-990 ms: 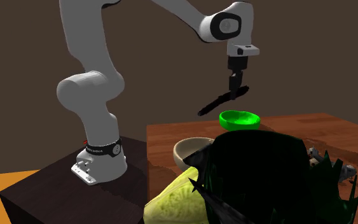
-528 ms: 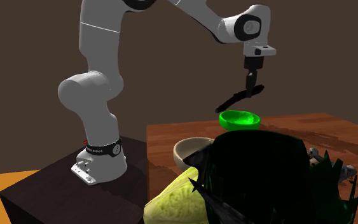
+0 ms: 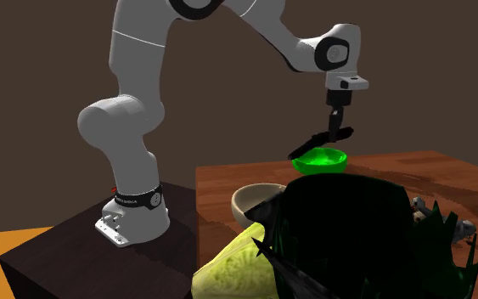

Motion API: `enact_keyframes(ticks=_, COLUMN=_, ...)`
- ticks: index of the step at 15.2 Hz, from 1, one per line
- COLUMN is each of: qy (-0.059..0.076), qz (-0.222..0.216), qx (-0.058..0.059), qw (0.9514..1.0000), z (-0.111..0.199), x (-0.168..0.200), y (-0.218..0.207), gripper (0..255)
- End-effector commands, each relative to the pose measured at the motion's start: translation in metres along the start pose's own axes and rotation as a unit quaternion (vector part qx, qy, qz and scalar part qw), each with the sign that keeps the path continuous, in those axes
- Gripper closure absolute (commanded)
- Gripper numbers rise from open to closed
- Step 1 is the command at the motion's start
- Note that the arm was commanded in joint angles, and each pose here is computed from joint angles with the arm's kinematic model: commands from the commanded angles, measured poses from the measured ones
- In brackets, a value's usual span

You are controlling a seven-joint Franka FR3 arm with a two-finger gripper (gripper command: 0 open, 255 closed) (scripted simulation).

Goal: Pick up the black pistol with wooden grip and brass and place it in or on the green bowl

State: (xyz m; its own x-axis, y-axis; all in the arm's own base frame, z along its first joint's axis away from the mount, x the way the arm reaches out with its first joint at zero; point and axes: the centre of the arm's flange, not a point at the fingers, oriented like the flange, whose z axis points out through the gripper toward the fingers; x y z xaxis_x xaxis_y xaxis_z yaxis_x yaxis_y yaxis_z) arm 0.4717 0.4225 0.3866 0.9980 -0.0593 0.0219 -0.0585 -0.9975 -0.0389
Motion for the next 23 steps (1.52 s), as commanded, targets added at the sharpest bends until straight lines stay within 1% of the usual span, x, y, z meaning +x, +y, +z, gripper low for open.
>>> enact_keyframes(ticks=1, qy=0.000, qz=0.000, qx=0.000, qw=1.0000, z=0.011, x=-0.001, y=0.000, gripper=255)
enact_keyframes(ticks=5, qy=0.000, qz=0.000, qx=0.000, qw=1.0000, z=0.033, x=-0.002, y=0.001, gripper=255)
enact_keyframes(ticks=13, qy=0.000, qz=0.000, qx=0.000, qw=1.0000, z=0.033, x=-0.002, y=0.001, gripper=255)
enact_keyframes(ticks=14, qy=0.000, qz=0.000, qx=0.000, qw=1.0000, z=0.034, x=-0.002, y=0.001, gripper=0)
enact_keyframes(ticks=19, qy=0.000, qz=0.000, qx=0.000, qw=1.0000, z=0.033, x=-0.002, y=0.001, gripper=0)
enact_keyframes(ticks=23, qy=0.000, qz=0.000, qx=0.000, qw=1.0000, z=-0.017, x=-0.002, y=0.001, gripper=0)
